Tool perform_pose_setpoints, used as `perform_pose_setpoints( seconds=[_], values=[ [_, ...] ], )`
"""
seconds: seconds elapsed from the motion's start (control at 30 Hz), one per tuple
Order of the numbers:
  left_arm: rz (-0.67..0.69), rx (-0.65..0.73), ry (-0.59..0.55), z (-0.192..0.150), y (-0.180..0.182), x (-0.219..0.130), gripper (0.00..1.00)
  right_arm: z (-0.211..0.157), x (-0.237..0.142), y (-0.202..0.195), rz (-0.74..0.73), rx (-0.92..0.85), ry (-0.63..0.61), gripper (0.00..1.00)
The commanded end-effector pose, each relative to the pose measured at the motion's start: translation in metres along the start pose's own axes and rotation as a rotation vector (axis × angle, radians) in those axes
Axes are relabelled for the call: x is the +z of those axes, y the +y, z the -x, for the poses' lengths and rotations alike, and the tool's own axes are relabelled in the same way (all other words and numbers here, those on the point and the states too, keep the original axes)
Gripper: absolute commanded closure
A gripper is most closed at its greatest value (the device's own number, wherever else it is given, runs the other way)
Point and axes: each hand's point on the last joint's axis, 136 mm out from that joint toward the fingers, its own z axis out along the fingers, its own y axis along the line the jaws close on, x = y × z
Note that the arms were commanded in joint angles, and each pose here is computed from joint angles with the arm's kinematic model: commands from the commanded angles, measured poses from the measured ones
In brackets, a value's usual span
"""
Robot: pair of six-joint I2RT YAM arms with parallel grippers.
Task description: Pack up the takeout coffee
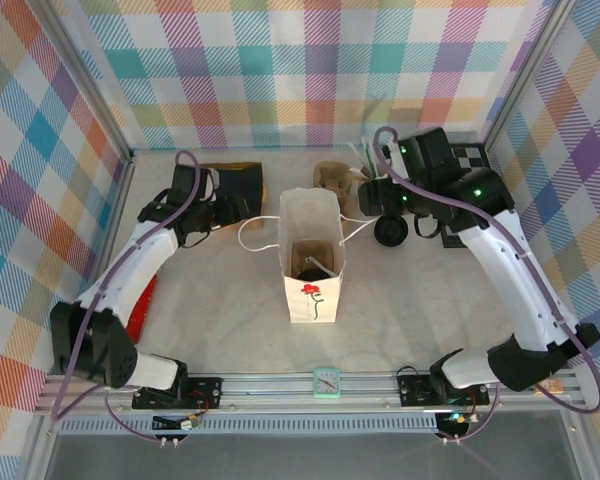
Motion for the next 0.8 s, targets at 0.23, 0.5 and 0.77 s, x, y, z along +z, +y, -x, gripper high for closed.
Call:
perform_pose_setpoints(
  seconds=[0.23,0.5,0.77],
  values=[
    [0.105,0.085,0.05,0.027,-0.004,0.059,0.37,-0.023,0.003,-0.028,0.022,0.157,-0.016,0.22],
    [0.219,0.18,0.077,0.048,-0.003,0.106,0.41,-0.039,0.013,-0.033,0.022,0.174,0.018,0.23],
    [0.334,0.253,0.151,0.057,0.01,0.15,0.44,-0.049,0.025,-0.037,0.024,0.195,0.044,0.24]
  ],
)
